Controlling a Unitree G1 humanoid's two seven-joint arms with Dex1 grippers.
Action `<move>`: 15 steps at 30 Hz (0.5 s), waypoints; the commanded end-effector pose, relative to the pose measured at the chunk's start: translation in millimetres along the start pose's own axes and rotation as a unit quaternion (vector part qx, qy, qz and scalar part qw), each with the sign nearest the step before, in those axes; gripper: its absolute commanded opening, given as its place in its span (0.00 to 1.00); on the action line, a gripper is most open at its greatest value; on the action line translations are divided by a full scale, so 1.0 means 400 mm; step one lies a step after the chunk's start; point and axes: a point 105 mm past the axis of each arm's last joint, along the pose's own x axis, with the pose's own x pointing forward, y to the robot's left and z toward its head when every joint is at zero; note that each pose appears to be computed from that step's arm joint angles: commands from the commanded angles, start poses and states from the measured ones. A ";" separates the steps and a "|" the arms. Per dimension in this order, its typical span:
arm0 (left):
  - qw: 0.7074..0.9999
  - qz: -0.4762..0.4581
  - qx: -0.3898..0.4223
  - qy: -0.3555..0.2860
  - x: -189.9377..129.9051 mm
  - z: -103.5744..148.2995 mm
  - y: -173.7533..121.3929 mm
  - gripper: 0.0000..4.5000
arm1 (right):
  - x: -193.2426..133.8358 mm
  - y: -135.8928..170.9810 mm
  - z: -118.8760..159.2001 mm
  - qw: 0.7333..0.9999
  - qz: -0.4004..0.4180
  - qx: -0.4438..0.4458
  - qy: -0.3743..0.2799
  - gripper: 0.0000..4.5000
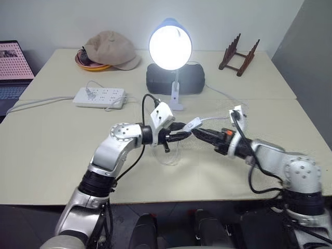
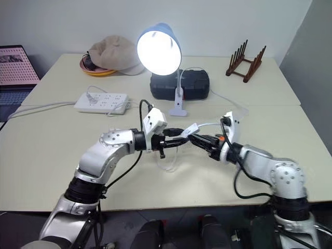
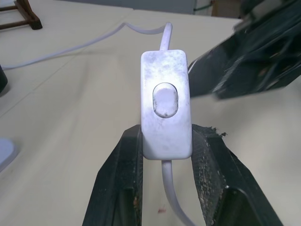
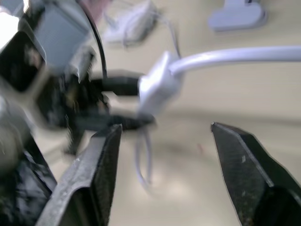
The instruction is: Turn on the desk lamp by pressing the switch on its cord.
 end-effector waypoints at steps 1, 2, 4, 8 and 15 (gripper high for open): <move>0.995 -0.063 0.052 0.058 0.008 -0.026 -0.002 0.24 | -0.038 0.044 -0.004 0.979 0.021 -0.201 0.024 0.93; 0.993 -0.069 0.058 0.072 0.013 -0.036 0.003 0.24 | -0.040 0.042 -0.005 0.972 0.016 -0.235 0.026 0.99; 0.990 -0.084 0.061 0.091 0.028 -0.054 0.004 0.24 | -0.034 0.038 -0.010 0.961 0.013 -0.276 0.024 0.99; 0.986 -0.099 0.074 0.109 0.069 -0.080 0.003 0.24 | -0.011 0.038 -0.005 0.958 0.015 -0.285 -0.004 0.99; 0.984 -0.106 0.091 0.108 0.091 -0.062 0.034 0.49 | 0.004 0.018 0.008 0.959 0.004 -0.282 -0.027 1.00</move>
